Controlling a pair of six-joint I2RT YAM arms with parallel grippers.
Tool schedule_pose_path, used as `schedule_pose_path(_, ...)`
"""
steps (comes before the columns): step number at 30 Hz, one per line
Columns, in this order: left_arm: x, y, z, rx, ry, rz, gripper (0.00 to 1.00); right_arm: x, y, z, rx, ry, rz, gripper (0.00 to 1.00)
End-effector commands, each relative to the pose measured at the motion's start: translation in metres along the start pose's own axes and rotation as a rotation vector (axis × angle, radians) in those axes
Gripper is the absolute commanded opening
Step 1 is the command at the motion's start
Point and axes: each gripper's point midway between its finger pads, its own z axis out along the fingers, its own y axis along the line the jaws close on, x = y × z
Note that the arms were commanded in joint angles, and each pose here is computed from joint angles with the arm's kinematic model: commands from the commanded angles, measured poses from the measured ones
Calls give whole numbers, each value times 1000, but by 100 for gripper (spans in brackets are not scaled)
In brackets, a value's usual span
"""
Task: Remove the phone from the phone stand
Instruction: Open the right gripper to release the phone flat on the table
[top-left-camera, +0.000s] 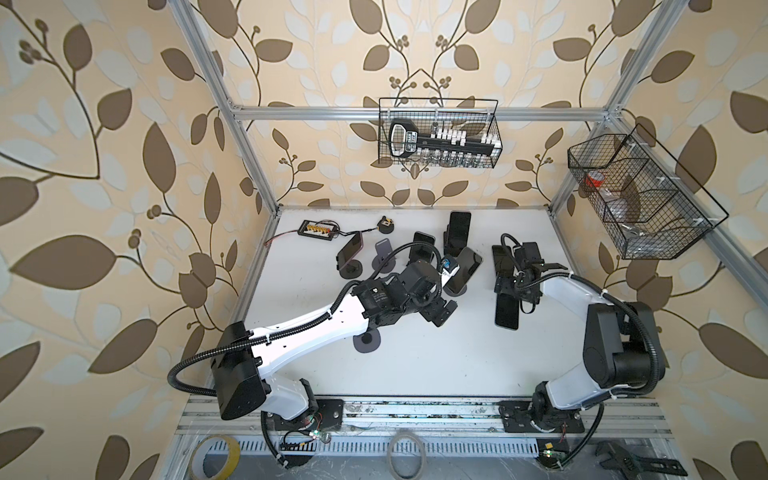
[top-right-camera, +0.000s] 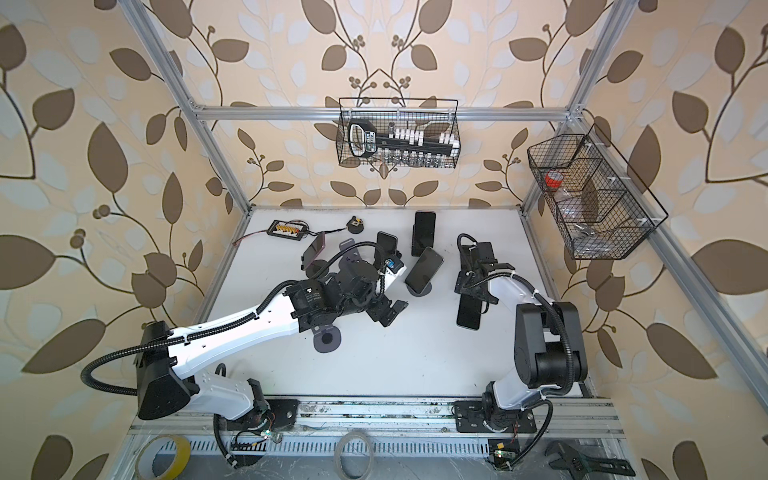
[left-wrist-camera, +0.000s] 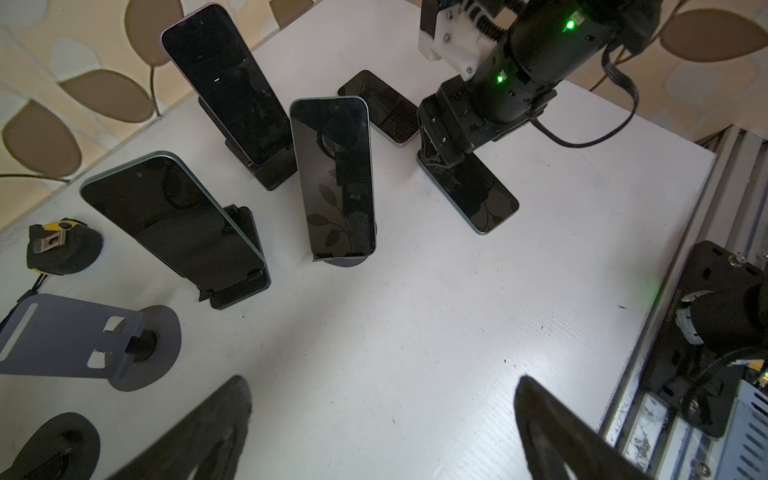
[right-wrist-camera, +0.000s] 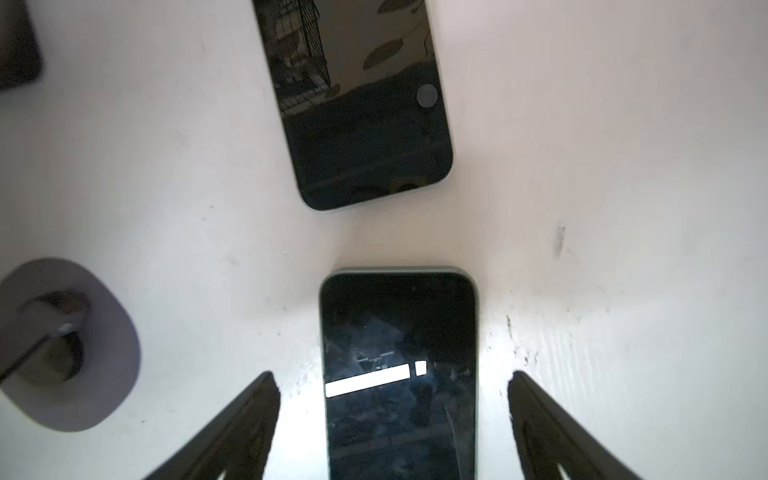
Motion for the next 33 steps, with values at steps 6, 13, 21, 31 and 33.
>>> schedule_pose_path(6,-3,0,-3,-14,-17,21,99,-8,17,-30,-98,-135,4,87)
schedule_pose_path(13,0,-1,2,-10,-3,22,99,-16,22,-50,-130,-230,18,87)
schedule_pose_path(21,2,-2,6,-8,5,21,99,-29,20,-80,-152,-367,48,86)
schedule_pose_path(31,2,-1,5,-11,8,22,99,-41,17,-102,-165,-451,84,84)
schedule_pose_path(33,3,0,5,-18,10,23,99,-44,17,-112,-179,-497,90,84)
